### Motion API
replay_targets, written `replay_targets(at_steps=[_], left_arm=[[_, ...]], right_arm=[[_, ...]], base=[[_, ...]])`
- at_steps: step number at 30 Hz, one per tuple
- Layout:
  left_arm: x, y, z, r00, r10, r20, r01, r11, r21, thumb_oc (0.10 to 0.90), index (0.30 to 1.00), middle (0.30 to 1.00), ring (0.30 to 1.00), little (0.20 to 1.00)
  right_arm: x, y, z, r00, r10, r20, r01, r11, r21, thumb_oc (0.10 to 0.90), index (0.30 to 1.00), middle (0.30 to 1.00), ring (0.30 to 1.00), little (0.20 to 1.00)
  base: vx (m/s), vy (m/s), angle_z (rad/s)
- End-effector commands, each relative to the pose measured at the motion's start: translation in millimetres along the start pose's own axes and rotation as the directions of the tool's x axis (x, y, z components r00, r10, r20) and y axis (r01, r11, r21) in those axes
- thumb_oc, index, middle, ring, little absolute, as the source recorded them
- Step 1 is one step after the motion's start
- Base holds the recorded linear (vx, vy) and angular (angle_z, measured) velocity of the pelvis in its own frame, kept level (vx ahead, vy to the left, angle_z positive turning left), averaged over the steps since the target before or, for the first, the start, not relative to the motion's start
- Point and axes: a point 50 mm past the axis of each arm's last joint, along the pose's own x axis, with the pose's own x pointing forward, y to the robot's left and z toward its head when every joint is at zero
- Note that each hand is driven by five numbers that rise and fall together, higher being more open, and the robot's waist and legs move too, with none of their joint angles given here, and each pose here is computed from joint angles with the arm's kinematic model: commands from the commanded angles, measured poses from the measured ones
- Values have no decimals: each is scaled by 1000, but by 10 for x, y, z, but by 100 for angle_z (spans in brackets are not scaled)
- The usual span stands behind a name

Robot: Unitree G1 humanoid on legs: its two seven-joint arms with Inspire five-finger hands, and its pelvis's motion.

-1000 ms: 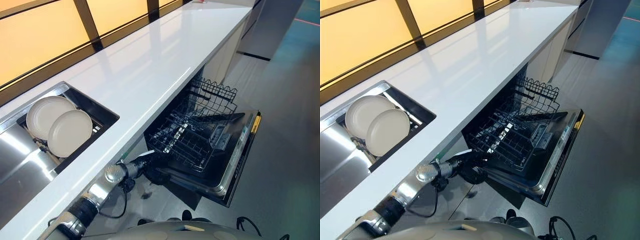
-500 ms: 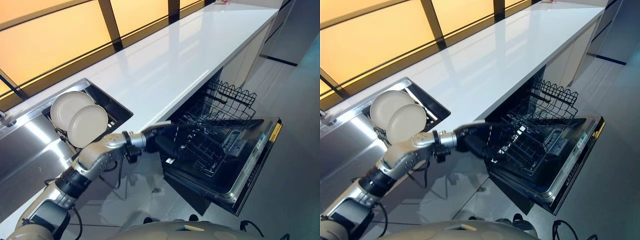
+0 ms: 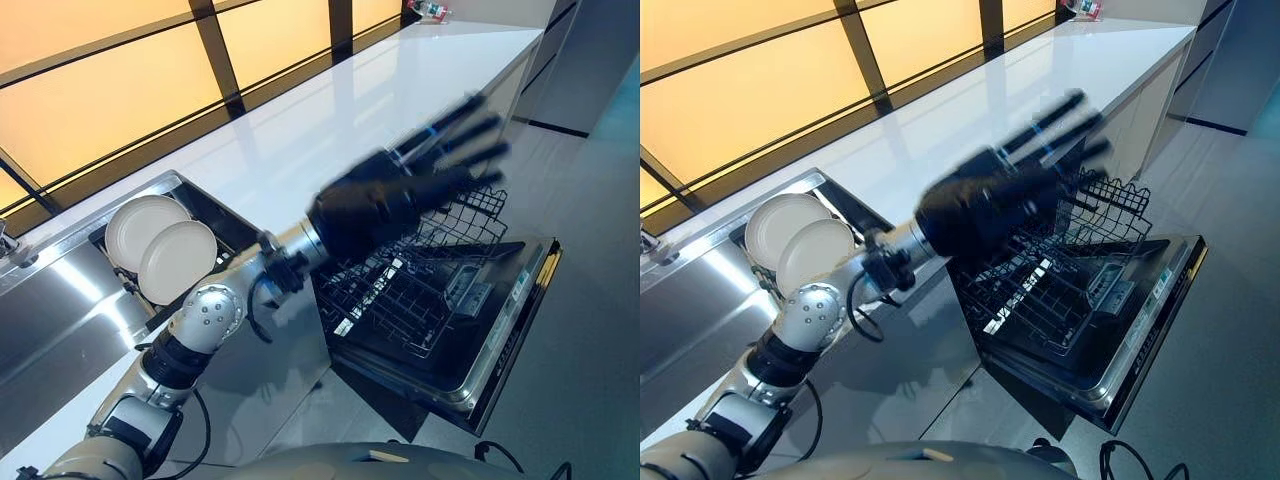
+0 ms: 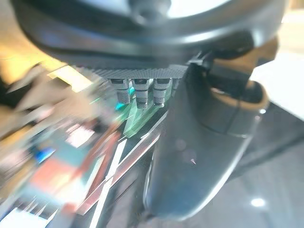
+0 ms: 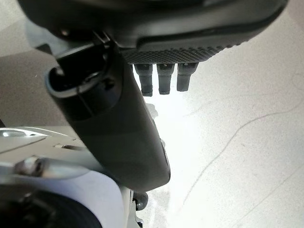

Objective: Pick up plates and place into dishwasher.

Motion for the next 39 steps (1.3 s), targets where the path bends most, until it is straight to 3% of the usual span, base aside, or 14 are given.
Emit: replay_targets(at_steps=[1,3,4,6,8,10,11,12,13,14,16,20,27,39], left_arm=[[154,-159,767,956,-10,293,-92,938,333,800,900,900,900,900],[98,-70,957,933,79,352,-237,869,434,800,900,900,900,900],[23,-9,1234,895,150,421,-379,753,537,800,900,900,900,900],[-35,31,1434,861,184,475,-463,670,580,800,900,900,900,900],[-162,38,1823,769,224,598,-629,431,647,800,900,900,900,900],[-224,-16,2097,708,237,665,-706,274,654,800,900,900,900,900],[-263,-27,2216,675,232,700,-736,143,662,800,900,900,900,900],[-349,-97,2467,621,214,754,-761,-62,645,800,900,900,900,900],[-393,-116,2579,603,202,772,-757,-161,633,800,900,900,900,900],[-473,-179,2748,569,163,806,-724,-365,585,800,900,900,900,900],[-566,-226,2947,574,166,802,-610,-567,554,800,900,900,900,900],[-721,-310,3255,579,247,777,-339,-794,505,800,900,900,900,900],[-800,-279,3321,583,396,710,-168,-796,582,800,900,900,900,900],[-1029,70,3159,556,532,638,-295,-591,751,800,900,900,900,900]], right_arm=[[-31,230,386,990,83,117,-90,994,56,800,900,900,900,900],[-25,191,360,990,83,115,-92,993,72,800,900,900,900,900],[-19,134,319,991,86,106,-96,991,90,800,900,900,900,900],[-15,102,287,992,84,96,-93,991,96,800,900,900,900,900],[-7,20,213,995,69,71,-76,991,108,800,900,900,900,900],[-5,-34,163,996,65,57,-72,991,117,800,900,900,900,900],[-4,-52,153,997,64,53,-70,991,116,800,900,900,900,900],[-5,-89,131,997,58,43,-63,991,118,800,900,900,900,900],[-5,-105,123,998,56,39,-60,991,118,800,900,900,900,900],[-6,-131,114,998,53,32,-56,992,114,800,900,900,900,900],[-9,-161,116,998,49,26,-52,993,110,800,900,900,900,900],[-16,-179,175,998,55,40,-59,992,110,800,900,900,900,900],[-27,-190,234,999,40,30,-43,991,128,800,900,900,900,900],[-39,-299,265,997,13,70,-20,995,99,800,900,900,900,900]], base=[[45,-30,14],[59,-13,11],[62,-4,7],[53,4,8],[64,15,13],[60,11,6],[73,23,3],[71,28,1],[79,39,2],[54,35,1],[65,45,3],[78,82,5],[83,104,4],[7,73,3]])
